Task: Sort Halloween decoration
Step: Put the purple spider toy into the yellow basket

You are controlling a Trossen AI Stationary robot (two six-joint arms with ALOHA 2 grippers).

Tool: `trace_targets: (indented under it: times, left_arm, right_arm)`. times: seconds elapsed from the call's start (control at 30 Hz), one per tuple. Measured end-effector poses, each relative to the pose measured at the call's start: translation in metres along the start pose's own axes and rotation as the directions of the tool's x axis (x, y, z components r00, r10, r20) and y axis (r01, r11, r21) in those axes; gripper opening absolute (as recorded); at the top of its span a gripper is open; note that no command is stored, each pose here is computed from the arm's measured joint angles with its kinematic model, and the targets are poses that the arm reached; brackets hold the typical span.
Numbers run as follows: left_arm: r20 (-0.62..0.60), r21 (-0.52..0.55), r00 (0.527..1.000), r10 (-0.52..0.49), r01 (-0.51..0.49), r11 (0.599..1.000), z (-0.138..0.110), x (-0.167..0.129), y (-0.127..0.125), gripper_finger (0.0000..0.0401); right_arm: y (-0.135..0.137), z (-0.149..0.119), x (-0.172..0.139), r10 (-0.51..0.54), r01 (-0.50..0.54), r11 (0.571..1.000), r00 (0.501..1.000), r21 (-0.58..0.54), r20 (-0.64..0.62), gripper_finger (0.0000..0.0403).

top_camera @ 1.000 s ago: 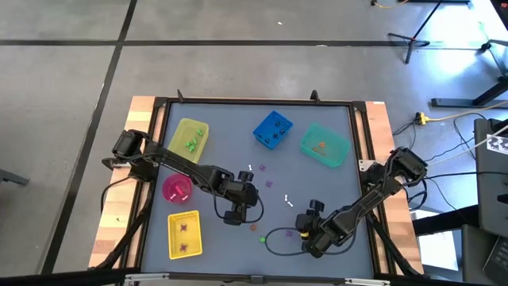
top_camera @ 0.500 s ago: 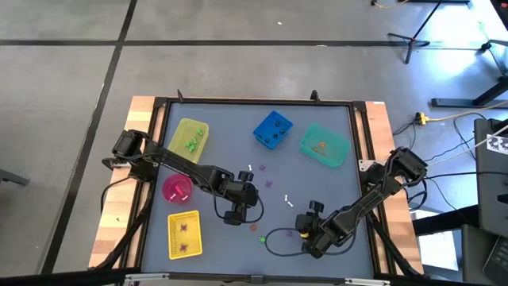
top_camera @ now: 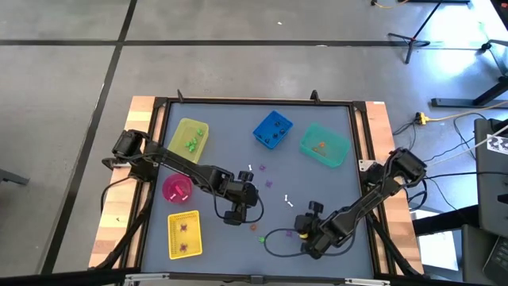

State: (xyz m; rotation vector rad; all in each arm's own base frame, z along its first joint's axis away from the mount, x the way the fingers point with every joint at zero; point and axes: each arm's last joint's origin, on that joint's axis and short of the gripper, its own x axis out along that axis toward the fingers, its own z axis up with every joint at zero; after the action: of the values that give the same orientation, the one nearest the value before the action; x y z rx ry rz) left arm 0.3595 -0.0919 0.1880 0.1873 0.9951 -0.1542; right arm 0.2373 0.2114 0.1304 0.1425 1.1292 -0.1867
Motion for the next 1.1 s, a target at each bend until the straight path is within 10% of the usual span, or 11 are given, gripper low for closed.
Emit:
trace_targets:
  times: [0.63, 1.1]
  left_arm:
    - [0.045, -0.012, 0.999, 0.003, -0.002, 1.0, 0.003, -0.056, 0.005, 0.0159]
    - [0.093, 0.015, 0.995, -0.022, 0.021, 1.0, 0.005, -0.074, -0.006, 0.0159]
  right_arm:
    - [0.009, 0.058, -0.018, -0.005, 0.018, 0.998, 0.98, -0.064, 0.2, 0.012]
    - [0.004, 0.062, -0.016, 0.238, -0.255, 0.951, 0.965, -0.175, -0.113, 0.012]
